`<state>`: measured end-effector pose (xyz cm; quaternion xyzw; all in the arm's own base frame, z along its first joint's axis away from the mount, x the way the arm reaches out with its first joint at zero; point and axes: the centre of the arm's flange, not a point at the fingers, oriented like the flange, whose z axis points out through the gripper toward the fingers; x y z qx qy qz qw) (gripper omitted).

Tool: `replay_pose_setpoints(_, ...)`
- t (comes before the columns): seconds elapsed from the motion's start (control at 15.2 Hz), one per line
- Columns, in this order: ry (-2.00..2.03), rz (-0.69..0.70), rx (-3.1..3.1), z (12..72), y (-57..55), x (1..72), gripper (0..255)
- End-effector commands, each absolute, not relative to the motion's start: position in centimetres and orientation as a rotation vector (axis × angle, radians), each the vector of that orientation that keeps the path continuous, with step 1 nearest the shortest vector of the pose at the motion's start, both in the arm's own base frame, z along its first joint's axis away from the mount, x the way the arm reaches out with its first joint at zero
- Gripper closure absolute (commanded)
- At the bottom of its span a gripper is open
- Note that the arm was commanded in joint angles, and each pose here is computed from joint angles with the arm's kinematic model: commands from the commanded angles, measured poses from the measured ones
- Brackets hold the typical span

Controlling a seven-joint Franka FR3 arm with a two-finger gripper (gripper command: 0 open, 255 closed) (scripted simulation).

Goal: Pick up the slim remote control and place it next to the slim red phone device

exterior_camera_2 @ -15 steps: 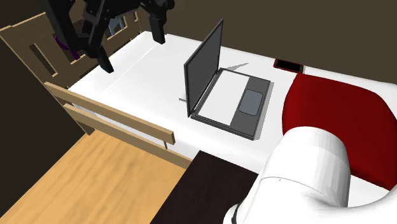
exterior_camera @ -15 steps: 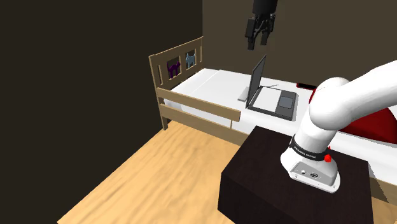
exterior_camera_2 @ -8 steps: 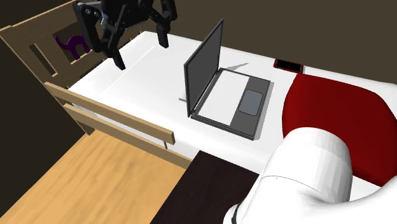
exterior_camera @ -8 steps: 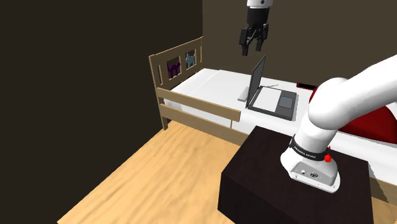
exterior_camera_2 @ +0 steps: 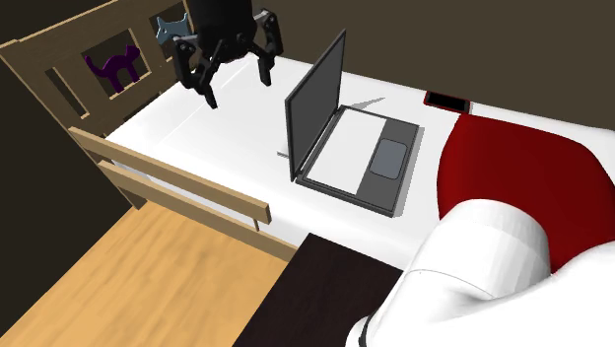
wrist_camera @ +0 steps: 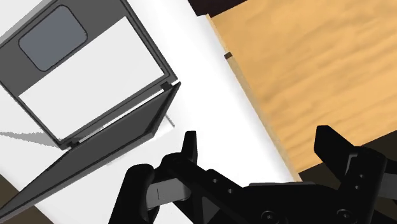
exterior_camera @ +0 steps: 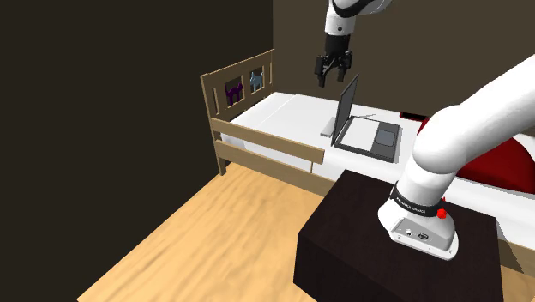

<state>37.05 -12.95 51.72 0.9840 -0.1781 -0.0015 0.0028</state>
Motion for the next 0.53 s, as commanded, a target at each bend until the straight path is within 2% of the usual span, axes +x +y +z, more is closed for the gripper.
replay_pose_setpoints(0.0,-0.610,-0.002,3.076,50.1,-15.2,38.1,0)
replay_pose_setpoints(0.46,-0.785,-0.001,3.038,44.6,-21.9,41.2,0)
